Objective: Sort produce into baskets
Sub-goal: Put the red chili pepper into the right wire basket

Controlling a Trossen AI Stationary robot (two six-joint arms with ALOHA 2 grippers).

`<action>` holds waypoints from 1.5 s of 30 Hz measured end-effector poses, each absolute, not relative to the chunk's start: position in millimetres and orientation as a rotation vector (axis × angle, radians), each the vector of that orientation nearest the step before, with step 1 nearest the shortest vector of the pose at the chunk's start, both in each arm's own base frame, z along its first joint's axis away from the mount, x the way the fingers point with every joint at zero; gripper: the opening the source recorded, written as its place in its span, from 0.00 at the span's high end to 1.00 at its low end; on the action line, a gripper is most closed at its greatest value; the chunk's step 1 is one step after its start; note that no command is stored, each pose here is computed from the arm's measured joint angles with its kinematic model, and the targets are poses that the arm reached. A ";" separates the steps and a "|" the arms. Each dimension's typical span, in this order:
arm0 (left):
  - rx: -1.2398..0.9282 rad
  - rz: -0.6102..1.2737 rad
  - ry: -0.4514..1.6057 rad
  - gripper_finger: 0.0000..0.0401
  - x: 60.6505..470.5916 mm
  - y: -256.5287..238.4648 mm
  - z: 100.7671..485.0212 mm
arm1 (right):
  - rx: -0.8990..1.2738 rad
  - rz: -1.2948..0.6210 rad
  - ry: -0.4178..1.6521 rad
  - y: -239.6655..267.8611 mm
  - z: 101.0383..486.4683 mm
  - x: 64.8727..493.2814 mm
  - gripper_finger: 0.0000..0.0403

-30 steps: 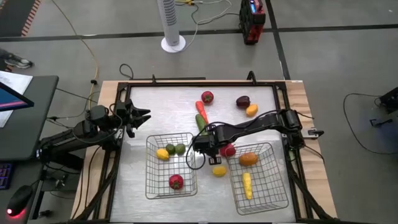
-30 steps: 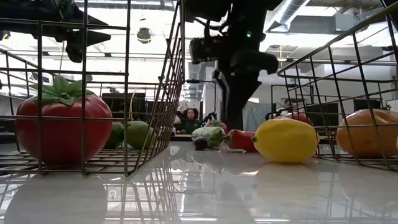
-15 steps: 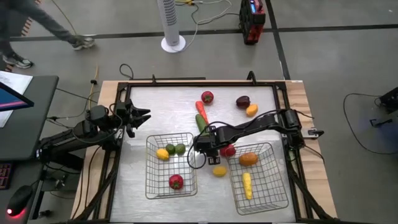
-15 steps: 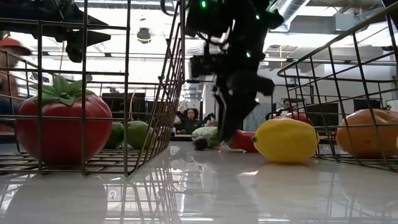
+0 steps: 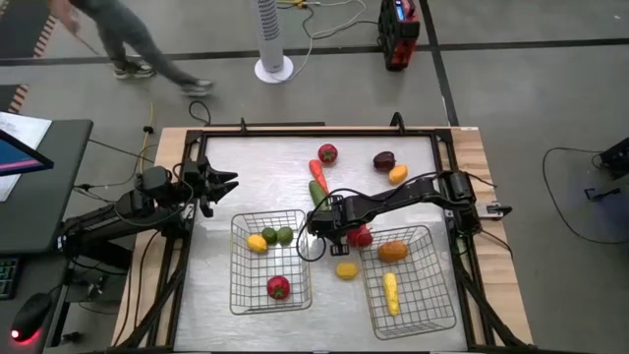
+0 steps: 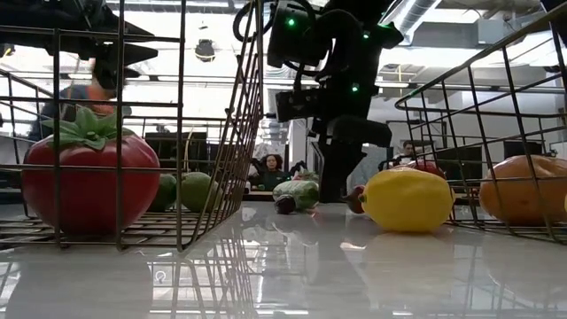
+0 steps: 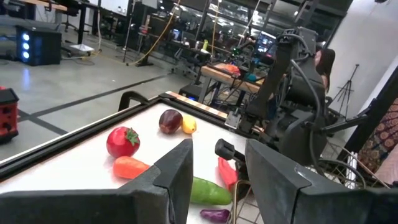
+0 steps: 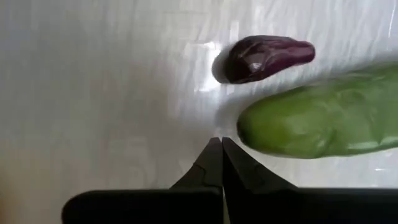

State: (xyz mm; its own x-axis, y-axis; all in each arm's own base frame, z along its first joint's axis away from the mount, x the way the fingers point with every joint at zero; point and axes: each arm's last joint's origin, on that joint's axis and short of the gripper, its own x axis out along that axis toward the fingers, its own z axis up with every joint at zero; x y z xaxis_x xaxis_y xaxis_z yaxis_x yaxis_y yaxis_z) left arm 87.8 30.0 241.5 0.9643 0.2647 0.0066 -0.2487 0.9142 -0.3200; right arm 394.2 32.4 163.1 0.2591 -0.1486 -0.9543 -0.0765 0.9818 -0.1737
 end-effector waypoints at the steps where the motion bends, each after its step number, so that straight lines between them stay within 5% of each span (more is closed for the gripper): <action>1: -0.323 0.264 -0.050 0.67 87.9 30.0 241.5 | -0.202 -0.053 1.310 32.3 163.1 394.2 0.93; 11: -0.323 0.264 -0.050 0.67 87.9 30.0 241.5 | -0.219 -0.050 1.313 32.8 174.4 397.6 0.95; 20: -0.323 0.264 -0.049 0.67 87.9 30.0 241.5 | -0.156 -0.028 1.340 34.1 175.0 395.3 0.65; 26: -0.323 0.264 -0.050 0.67 87.8 30.0 241.5 | -0.157 -0.028 1.392 33.5 166.8 388.1 0.56; 30: -0.323 0.264 -0.050 0.67 87.8 30.0 241.5 | -0.162 -0.048 1.414 32.5 161.4 384.2 0.63; 36: -0.323 0.264 -0.050 0.67 87.8 30.0 241.5 | -0.159 -0.063 1.417 30.2 161.4 384.0 0.93; 45: -0.324 0.264 -0.050 0.67 87.8 30.0 241.5 | -0.154 -0.035 1.431 30.5 162.0 383.2 0.93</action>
State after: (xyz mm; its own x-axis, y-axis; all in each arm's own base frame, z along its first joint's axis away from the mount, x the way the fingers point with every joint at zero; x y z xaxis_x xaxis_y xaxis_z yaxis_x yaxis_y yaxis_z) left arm 87.8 30.0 241.5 0.9645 0.2640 0.0065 -0.2480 0.9141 -0.3209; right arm 383.2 30.5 162.0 0.1408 -0.1167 -0.9831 -0.0680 0.9895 -0.1272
